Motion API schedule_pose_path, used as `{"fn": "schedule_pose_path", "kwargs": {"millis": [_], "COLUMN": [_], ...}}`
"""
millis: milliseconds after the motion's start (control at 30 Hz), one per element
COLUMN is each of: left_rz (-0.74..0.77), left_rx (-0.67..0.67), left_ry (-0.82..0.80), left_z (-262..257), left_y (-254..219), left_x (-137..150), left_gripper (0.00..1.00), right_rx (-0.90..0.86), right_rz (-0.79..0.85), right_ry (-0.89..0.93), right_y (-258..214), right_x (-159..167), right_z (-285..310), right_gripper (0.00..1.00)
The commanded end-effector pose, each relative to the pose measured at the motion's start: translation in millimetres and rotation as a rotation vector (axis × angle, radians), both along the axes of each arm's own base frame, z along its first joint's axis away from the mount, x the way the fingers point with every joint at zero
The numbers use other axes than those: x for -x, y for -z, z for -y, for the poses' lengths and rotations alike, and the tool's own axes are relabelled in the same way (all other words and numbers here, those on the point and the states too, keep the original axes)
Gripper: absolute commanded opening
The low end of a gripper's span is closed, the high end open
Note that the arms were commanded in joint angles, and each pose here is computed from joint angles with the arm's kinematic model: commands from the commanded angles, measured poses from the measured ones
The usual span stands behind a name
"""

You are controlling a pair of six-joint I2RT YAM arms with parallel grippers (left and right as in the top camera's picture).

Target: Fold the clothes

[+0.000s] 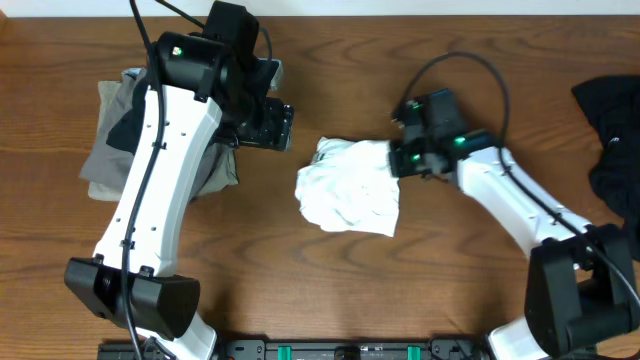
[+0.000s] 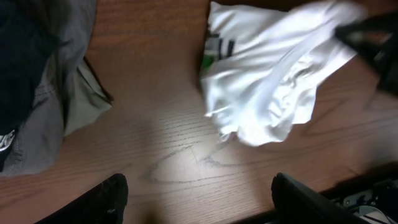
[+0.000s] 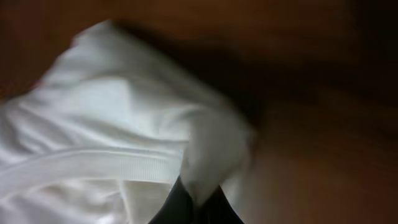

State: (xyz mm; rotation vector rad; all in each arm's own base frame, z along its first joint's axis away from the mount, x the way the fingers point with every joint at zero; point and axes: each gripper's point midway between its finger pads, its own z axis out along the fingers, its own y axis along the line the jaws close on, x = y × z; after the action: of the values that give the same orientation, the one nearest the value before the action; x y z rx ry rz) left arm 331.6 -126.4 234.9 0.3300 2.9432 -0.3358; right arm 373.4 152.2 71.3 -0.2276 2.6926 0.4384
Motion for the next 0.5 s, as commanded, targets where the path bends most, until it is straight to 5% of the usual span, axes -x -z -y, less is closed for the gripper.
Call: {"fn": "schedule_pose_path", "kwargs": {"millis": [0, 400, 467], "left_rz": [0.031, 0.02, 0.015], "left_rx": [-0.007, -0.009, -0.011], "left_ry": [0.005, 0.006, 0.007], "left_z": [-3.4, -3.5, -3.9], "left_y": [-8.8, -7.8, -7.4], "left_x": [1.9, 4.3, 5.5], "left_gripper": [0.76, 0.82, 0.84], "right_rx": [0.087, 0.136, 0.137], "right_rz": [0.042, -0.053, -0.061], "right_ry": [0.097, 0.123, 0.135], "right_y": [1.3, 70.3, 72.0], "right_x": [-19.1, -28.6, -28.6], "right_z": [36.8, 48.7, 54.3], "right_gripper": [0.01, 0.01, 0.16]}}
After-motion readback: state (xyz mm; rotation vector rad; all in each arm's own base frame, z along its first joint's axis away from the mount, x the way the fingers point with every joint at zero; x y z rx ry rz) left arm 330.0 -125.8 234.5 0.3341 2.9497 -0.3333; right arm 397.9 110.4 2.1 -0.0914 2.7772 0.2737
